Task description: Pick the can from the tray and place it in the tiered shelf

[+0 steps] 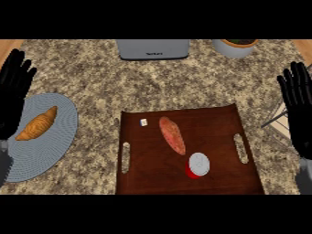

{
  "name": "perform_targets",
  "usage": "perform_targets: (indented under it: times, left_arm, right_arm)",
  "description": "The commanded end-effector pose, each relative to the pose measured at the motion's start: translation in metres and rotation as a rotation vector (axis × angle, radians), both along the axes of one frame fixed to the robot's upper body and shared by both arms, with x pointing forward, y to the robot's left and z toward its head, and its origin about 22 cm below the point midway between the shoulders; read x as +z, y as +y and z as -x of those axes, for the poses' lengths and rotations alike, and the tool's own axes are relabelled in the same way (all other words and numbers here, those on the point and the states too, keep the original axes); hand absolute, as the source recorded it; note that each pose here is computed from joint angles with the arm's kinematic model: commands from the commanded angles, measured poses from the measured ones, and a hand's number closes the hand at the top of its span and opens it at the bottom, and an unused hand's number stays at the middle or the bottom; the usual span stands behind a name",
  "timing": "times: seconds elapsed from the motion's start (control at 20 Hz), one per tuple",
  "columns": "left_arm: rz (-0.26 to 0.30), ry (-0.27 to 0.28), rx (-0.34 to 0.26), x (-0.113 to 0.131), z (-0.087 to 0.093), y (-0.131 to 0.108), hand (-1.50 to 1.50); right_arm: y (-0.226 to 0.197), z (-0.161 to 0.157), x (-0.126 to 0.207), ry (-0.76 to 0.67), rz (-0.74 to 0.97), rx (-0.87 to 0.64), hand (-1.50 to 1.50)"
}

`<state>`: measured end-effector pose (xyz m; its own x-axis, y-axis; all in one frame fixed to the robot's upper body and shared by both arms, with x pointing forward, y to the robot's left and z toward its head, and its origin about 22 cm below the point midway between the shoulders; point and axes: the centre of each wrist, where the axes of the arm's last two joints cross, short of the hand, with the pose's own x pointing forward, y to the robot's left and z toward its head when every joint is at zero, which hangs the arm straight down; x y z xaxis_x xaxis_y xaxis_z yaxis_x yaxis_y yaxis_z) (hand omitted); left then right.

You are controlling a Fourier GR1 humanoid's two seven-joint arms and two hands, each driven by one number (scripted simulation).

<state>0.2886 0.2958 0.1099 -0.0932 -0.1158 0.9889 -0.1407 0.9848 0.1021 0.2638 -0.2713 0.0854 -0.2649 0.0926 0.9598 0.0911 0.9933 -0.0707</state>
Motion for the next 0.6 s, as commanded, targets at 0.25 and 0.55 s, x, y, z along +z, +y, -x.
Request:
perform_targets:
  times: [0.25,0.55]
  left_arm:
    - [-0.164,0.05,-0.151,-0.062,0.011,-0.054,0.0]
    - [-0.114,0.099,-0.169,-0.072,0.019,-0.052,0.0]
  right_arm:
    - [0.017,0.045,-0.012,0.211,-0.027,-0.209,-1.5]
    - [-0.045,0.068,-0.079,0.277,0.219,-0.728,1.5]
